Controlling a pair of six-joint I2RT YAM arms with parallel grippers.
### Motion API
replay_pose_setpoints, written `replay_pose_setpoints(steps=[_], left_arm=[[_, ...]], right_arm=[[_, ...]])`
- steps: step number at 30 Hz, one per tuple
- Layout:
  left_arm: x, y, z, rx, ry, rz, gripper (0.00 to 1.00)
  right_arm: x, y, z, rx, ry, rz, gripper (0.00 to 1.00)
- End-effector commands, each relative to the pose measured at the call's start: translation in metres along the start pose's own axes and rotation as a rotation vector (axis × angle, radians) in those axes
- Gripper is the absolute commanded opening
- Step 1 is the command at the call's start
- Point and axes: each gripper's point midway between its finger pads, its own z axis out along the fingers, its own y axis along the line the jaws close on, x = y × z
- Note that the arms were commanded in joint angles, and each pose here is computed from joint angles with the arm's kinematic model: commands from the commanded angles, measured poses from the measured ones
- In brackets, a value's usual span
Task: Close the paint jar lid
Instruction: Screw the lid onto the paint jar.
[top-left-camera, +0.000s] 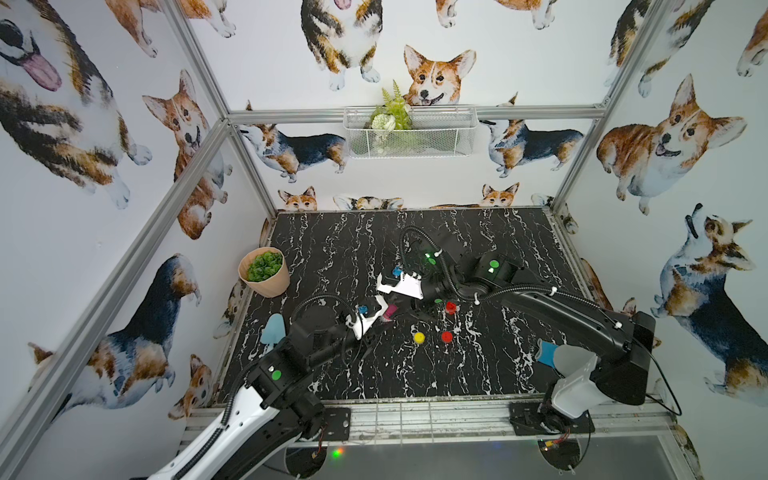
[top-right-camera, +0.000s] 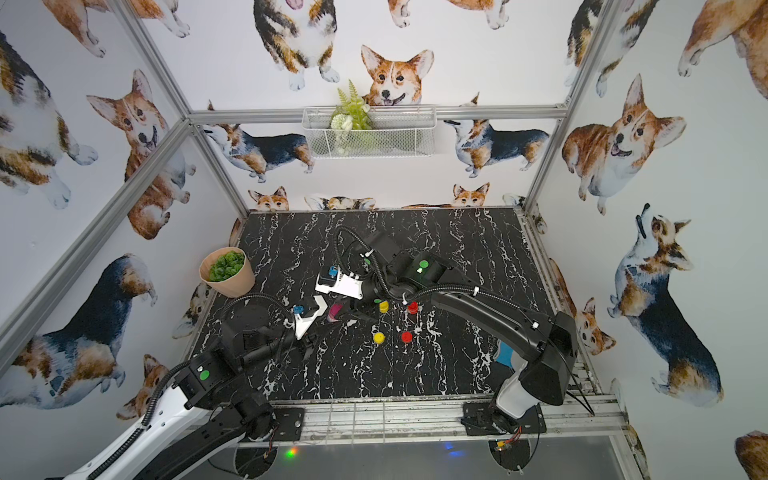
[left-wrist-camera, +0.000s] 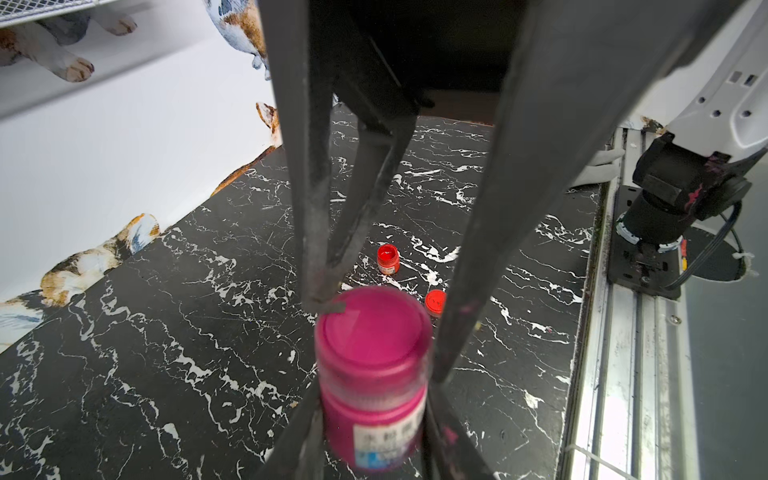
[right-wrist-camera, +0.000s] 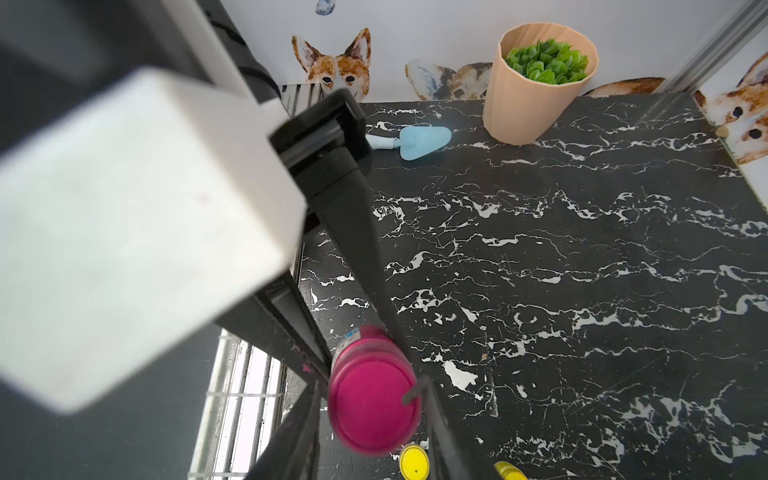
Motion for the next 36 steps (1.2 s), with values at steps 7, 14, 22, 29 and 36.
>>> replay_pose_setpoints(steps=[7,14,22,29,36], left_arm=[[-0.009,0.002,-0.002,-0.008,-0.031,0.021,0.34],[-0.011,0.005,-0.004,-0.030,-0.043,0.026,0.34],[-0.022,0.016,-0.012,-0.109,-0.103,0.046,0.34],[-0.033,0.024,-0.019,-0.163,-0.159,0.070,0.33],[-0.037,0.034,-0.025,-0.229,-0.190,0.074,0.32]], right_arm=[[-0.007,-0.006,-0.001,0.031,-0.028,-0.008,0.39],[-0.004,-0.002,0.002,0.002,-0.004,0.010,0.24],[-0.003,-0.009,0.011,0.076,-0.003,0.049,0.24],[-0.008,-0.018,0.026,0.166,-0.023,0.139,0.24],[-0.011,-0.029,0.035,0.238,-0.035,0.248,0.23]])
